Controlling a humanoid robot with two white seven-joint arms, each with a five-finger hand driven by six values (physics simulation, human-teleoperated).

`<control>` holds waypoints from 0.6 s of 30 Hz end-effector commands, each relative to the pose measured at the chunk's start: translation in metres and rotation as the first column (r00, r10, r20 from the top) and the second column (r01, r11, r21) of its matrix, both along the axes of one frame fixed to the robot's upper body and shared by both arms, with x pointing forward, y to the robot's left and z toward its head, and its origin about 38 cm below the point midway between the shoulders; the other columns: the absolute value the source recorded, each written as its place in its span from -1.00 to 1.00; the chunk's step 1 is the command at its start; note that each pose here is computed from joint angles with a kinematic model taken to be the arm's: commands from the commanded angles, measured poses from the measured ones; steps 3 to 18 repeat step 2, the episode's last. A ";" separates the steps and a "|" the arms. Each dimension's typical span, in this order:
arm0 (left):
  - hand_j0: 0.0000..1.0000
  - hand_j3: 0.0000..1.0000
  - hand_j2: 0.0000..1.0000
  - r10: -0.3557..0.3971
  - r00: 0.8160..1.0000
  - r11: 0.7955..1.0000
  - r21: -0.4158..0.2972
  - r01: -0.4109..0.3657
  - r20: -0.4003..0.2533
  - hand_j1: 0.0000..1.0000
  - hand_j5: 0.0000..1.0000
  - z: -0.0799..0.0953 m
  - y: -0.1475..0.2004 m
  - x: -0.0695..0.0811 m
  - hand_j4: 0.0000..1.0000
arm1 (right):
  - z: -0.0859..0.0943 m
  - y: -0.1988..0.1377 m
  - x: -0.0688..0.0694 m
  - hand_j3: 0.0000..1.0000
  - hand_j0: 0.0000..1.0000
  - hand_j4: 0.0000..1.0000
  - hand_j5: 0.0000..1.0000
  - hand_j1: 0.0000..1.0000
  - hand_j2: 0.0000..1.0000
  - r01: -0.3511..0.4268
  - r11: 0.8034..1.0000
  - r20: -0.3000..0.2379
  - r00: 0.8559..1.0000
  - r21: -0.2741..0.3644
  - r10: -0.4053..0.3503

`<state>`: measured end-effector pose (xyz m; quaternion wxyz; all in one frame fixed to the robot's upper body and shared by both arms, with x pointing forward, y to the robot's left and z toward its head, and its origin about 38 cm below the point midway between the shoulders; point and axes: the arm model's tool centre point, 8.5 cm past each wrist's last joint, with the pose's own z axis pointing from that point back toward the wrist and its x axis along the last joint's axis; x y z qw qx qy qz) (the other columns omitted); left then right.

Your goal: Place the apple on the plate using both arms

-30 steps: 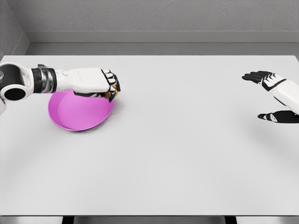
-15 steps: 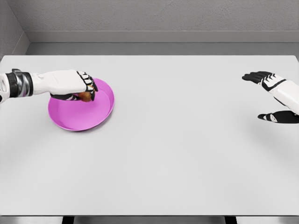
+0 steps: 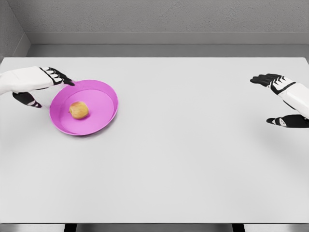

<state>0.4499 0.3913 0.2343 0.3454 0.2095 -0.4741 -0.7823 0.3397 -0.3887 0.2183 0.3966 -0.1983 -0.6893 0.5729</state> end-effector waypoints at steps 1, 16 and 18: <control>1.00 1.00 1.00 0.072 0.997 0.997 -0.009 -0.072 0.041 1.00 1.00 0.026 0.032 -0.004 1.00 | 0.001 0.000 0.000 1.00 1.00 1.00 1.00 1.00 1.00 0.001 1.000 0.000 1.000 0.008 -0.001; 1.00 1.00 1.00 0.088 0.995 0.996 -0.013 -0.087 0.048 1.00 1.00 0.029 0.037 -0.003 1.00 | 0.001 0.000 0.000 1.00 1.00 1.00 1.00 1.00 1.00 0.001 1.000 0.000 1.000 0.008 -0.001; 1.00 1.00 1.00 0.088 0.995 0.996 -0.013 -0.087 0.048 1.00 1.00 0.029 0.037 -0.003 1.00 | 0.001 0.000 0.000 1.00 1.00 1.00 1.00 1.00 1.00 0.001 1.000 0.000 1.000 0.008 -0.001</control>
